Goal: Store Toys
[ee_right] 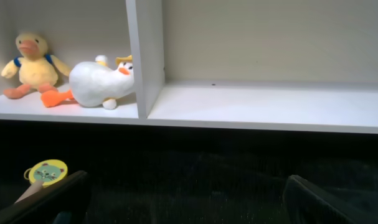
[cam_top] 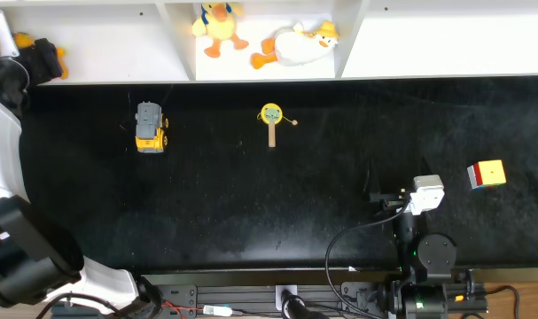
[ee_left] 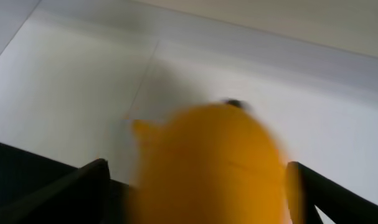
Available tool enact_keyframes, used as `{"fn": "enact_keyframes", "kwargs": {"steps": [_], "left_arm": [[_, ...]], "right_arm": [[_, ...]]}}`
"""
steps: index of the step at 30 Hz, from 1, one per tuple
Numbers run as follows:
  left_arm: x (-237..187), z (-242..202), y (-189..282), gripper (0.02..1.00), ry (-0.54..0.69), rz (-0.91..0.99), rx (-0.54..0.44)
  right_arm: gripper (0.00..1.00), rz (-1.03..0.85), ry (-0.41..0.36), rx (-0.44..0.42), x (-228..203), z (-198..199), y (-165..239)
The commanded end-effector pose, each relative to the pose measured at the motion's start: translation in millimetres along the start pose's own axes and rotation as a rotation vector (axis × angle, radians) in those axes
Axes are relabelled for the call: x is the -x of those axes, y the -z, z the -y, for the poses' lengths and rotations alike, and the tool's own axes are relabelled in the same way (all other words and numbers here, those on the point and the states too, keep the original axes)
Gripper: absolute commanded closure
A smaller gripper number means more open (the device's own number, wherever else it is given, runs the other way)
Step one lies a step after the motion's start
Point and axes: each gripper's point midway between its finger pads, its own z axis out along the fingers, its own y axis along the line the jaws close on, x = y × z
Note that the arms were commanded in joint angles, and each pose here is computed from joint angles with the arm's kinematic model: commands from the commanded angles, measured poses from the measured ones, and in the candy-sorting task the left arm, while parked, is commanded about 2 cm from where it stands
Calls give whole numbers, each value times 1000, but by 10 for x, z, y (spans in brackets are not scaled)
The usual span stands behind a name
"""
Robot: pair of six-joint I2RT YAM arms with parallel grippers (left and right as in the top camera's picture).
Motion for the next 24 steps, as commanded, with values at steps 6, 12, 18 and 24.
{"fn": "enact_keyframes", "kwargs": {"steps": [6, 12, 18, 24], "left_arm": [[57, 102, 91, 20, -11, 4, -10], [37, 126, 245, 20, -12, -15, -11], [-7, 141, 506, 23, -63, -20, 5], [-209, 173, 772, 20, -63, -25, 17]], "right_arm": [[5, 3, -11, 4, -27, -8, -2], [5, 3, -11, 4, -27, -8, -2], [5, 3, -11, 4, -27, -8, -2], [5, 3, -11, 4, -27, -8, -2]]}}
